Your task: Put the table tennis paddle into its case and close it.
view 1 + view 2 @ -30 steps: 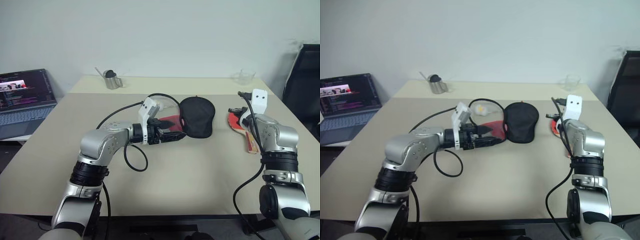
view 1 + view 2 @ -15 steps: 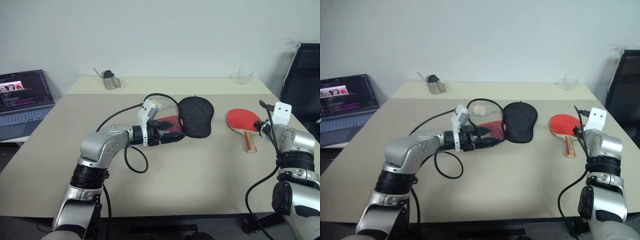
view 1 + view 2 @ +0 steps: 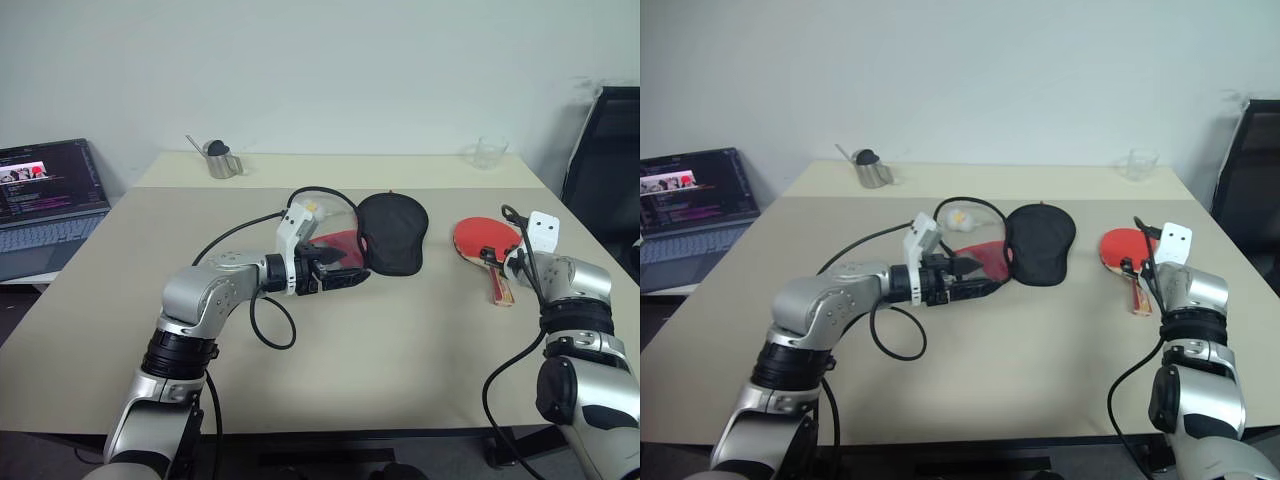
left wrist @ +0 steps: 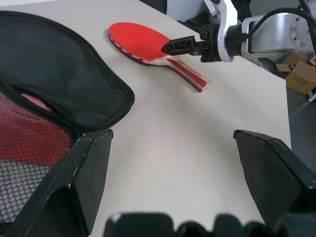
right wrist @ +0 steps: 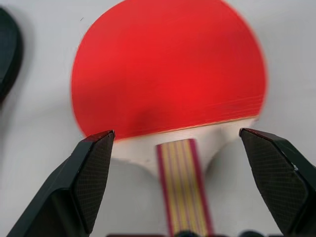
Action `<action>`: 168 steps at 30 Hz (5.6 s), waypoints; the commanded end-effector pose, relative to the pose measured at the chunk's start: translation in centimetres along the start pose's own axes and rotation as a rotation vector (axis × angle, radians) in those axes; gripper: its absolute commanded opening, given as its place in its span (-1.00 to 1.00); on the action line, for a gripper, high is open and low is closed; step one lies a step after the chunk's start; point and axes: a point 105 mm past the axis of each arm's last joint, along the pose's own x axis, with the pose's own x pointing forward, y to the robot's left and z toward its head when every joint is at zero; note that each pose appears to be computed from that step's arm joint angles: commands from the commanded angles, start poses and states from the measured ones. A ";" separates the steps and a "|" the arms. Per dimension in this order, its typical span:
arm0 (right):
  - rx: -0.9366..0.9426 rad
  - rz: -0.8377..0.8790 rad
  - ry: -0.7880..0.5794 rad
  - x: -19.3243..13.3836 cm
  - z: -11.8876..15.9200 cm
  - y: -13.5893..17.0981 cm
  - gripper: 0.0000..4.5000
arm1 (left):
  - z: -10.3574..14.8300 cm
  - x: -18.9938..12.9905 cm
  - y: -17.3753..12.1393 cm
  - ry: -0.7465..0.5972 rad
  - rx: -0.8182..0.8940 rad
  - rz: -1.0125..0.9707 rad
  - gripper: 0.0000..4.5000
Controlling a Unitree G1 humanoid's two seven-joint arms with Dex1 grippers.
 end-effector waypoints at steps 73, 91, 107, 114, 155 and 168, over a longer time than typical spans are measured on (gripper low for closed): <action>-0.014 0.290 -0.181 0.1 1.5 18.8 -0.51 | 0.4 -2.9 -1.0 -0.032 0.014 0.111 0.91; -0.056 0.281 -0.178 0.2 0.5 19.5 -0.51 | 0.0 -3.0 -1.3 -0.032 0.001 0.133 0.91; -0.122 0.249 -0.243 -0.7 3.6 19.4 -0.51 | -0.5 -2.9 -1.3 -0.022 -0.015 0.134 0.91; -0.084 0.266 -0.236 -0.6 2.0 20.4 -0.51 | -0.4 -3.1 -1.4 -0.019 -0.011 0.145 0.91; -0.075 0.253 -0.121 0.6 -4.2 20.7 -0.19 | -0.8 -4.4 -2.3 0.004 -0.033 0.202 0.91; -0.068 0.277 -0.154 0.3 -3.0 21.2 0.99 | -0.8 -4.2 -2.4 0.002 -0.041 0.195 0.91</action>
